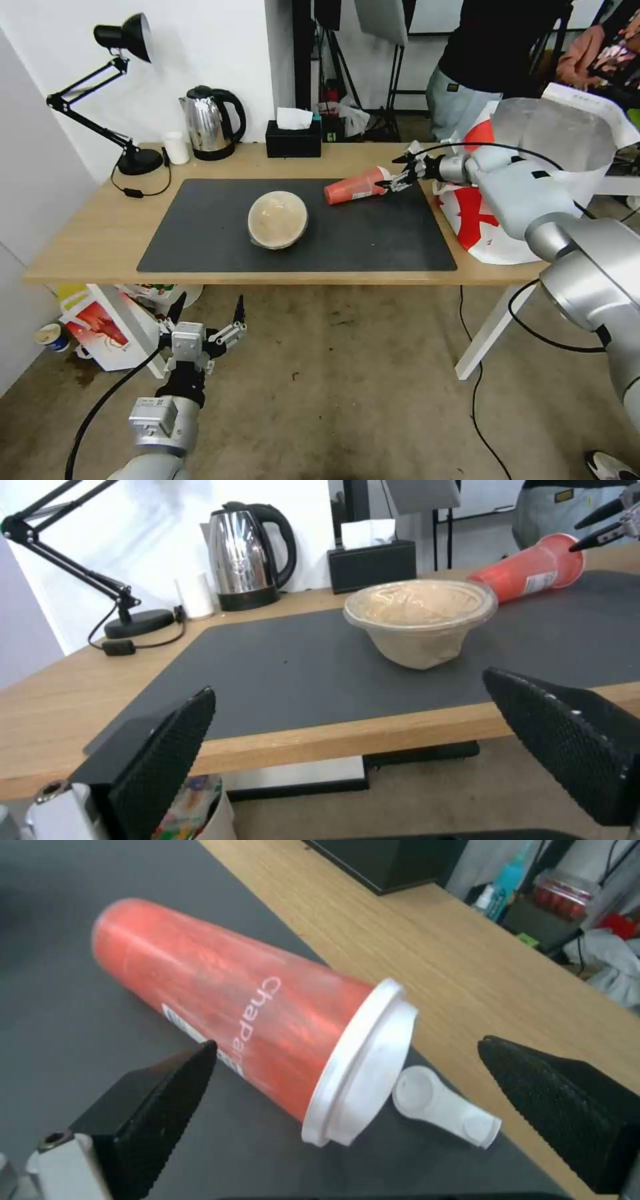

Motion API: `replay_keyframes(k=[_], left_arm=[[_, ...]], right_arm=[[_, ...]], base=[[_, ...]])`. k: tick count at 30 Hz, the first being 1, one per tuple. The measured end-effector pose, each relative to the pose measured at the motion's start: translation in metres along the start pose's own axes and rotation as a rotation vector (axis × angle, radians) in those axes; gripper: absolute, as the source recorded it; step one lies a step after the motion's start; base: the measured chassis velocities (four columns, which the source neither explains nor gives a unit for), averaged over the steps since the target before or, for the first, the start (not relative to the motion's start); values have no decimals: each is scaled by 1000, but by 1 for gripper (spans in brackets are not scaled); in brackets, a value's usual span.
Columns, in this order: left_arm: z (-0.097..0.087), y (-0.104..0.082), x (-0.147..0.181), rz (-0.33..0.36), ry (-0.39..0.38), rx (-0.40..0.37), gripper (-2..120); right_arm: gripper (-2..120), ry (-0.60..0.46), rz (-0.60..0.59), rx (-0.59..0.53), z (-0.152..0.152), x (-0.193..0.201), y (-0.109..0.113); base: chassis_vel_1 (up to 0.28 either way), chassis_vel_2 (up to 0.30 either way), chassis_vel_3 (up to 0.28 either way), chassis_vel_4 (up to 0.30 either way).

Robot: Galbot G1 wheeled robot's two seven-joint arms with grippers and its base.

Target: Pick up the trash from the table and place it into the takeout bag.

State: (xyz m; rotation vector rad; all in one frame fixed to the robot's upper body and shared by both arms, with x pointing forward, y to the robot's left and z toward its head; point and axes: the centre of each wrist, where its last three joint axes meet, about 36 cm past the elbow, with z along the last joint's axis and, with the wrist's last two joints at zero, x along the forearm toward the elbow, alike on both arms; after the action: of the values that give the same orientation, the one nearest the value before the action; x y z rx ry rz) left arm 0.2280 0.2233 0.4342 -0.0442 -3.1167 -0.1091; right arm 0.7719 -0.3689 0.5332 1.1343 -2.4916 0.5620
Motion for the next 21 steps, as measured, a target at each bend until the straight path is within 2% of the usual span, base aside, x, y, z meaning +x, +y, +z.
replay_keyframes(k=[15,21], left_arm=[[0,0,0,0,0,0,100],[0,0,0,0,0,0,100]], right_arm=[[98,-24,38,-34,7,-14,11],[83,-37,34,-38,4,-26,18]], base=[[0,0,0,0],[0,0,0,0]])
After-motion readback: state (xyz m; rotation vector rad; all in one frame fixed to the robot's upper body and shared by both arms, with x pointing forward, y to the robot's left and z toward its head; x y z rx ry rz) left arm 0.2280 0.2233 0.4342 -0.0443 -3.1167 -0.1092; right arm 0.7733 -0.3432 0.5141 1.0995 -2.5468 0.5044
